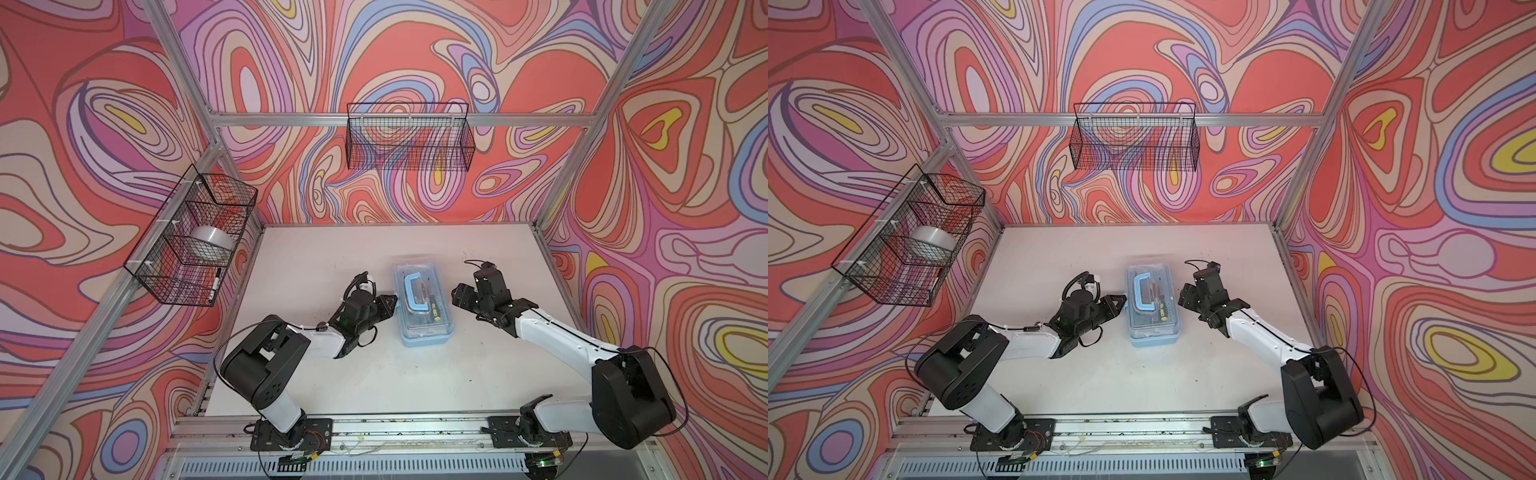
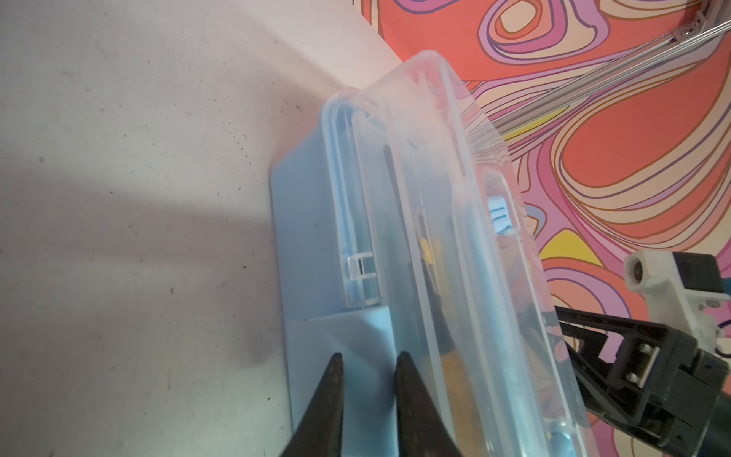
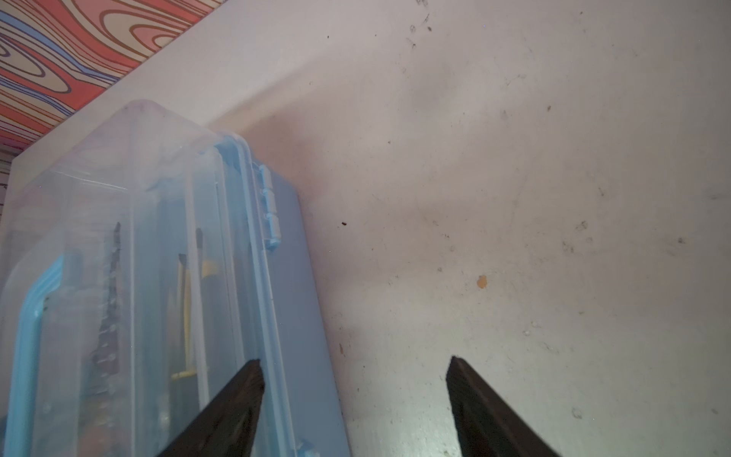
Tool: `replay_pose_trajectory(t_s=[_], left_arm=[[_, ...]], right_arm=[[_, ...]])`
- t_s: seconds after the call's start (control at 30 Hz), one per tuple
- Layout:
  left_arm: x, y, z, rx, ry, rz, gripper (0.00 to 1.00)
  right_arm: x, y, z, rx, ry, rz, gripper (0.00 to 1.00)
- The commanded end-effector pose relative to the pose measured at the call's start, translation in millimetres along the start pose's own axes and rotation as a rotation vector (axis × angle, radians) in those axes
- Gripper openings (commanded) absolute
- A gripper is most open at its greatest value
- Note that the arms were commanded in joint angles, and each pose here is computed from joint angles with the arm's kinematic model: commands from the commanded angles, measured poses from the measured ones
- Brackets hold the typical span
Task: Pack the tool kit
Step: 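Release the blue handle and draw the right gripper back beside the box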
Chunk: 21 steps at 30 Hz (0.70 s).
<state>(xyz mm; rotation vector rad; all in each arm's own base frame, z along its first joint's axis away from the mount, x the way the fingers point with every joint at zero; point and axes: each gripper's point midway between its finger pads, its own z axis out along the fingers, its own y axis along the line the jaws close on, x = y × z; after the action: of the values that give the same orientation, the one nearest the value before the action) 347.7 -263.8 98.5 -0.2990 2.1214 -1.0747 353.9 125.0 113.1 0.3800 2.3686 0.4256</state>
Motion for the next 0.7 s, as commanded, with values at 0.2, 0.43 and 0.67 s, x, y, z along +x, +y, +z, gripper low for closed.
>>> replay_pose_trajectory(t_s=[0.2,0.43,0.67], left_arm=[[11.5,1.6,-0.6,0.018,0.029,-0.018,0.24],[22.2,12.4,-2.8,0.047,0.026,-0.06,0.24],[31.9,26.5,3.7,0.057,0.023,-0.097,0.24]], right_arm=[[13.9,-7.6,20.1,-0.052,0.071,0.088,0.78],[39.4,5.5,38.7,-0.189,0.163,0.168,0.77],[45.4,22.5,41.9,-0.309,0.183,0.19,0.77]])
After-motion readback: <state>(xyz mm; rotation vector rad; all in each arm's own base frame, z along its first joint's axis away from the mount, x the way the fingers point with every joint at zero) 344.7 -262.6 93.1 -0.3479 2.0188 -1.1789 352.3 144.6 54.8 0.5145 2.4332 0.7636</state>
